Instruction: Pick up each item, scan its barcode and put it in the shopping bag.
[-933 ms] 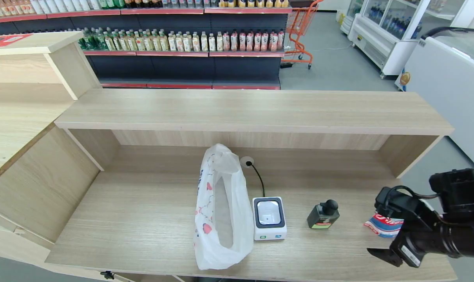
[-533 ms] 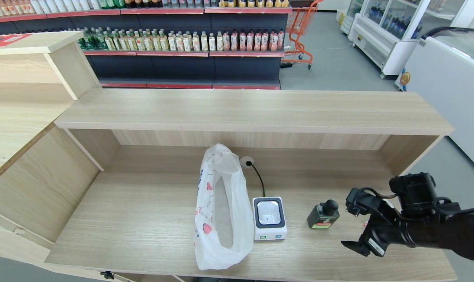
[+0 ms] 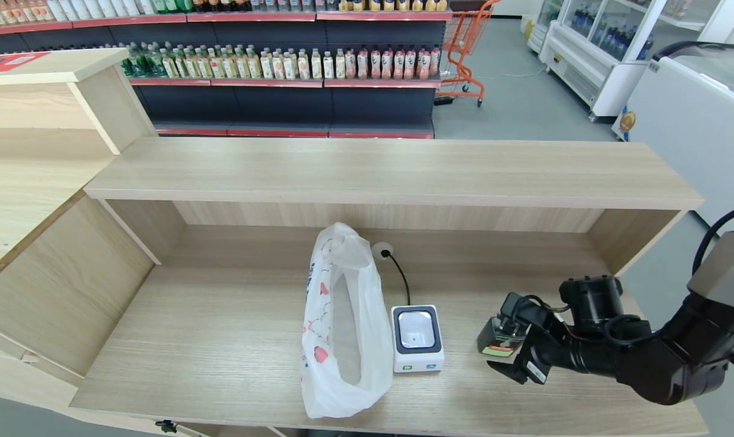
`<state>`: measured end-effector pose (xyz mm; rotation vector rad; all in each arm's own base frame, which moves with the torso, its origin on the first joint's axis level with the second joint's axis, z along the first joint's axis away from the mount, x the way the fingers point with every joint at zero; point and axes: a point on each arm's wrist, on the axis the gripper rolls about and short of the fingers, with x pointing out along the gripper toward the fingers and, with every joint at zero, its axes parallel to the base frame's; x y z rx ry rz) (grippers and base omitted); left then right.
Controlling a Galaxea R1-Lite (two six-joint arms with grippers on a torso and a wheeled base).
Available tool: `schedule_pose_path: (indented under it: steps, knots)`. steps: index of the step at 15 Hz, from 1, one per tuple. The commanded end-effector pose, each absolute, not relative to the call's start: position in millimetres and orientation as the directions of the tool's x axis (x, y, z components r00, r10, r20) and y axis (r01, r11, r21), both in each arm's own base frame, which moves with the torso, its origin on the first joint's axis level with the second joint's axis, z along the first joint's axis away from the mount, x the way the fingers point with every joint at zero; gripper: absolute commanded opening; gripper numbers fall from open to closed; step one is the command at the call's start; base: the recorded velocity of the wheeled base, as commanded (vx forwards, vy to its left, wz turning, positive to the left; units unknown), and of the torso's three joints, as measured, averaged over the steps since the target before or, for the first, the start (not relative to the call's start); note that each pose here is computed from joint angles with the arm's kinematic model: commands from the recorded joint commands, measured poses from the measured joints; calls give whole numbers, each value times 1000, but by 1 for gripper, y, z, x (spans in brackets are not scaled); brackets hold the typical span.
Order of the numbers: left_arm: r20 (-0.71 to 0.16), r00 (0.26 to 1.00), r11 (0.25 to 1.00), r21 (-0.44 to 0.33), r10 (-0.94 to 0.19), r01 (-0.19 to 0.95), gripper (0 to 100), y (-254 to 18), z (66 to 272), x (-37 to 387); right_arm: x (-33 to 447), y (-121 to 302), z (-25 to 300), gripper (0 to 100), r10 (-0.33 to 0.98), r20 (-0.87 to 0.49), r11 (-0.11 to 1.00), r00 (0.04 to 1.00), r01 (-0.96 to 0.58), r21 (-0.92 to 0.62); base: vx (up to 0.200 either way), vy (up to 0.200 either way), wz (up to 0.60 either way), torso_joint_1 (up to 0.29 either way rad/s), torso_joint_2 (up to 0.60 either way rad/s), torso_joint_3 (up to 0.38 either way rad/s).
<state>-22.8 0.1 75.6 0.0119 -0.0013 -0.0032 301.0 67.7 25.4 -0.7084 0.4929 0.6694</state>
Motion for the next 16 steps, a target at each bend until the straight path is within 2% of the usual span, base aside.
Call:
schedule_pose_path:
  steps: [1,7,11,14,16]
  knots:
    - [0,1000,1000,12,-3,3,100,0,76,-23,302,68,20,100,388,-620,567,682,-707,-423,0,0,0,0,0,0]
    - [0,1000,1000,12,-3,3,100,0,76,-23,302,62,27,100,383,-574,534,724,-681,-502,0,0,0,0,0,0]
    - [2,1000,1000,12,-3,3,100,0,76,-23,309,59,15,100,379,-600,529,704,-697,-484,0,0,0,0,0,0]
    - [2,1000,1000,12,-3,3,100,0,76,-23,314,62,9,100,504,-575,490,645,-761,-425,0,0,0,0,0,0]
    - [2,1000,1000,12,-3,3,100,0,76,-23,314,61,5,100,523,-576,484,628,-776,-405,0,0,0,0,0,0]
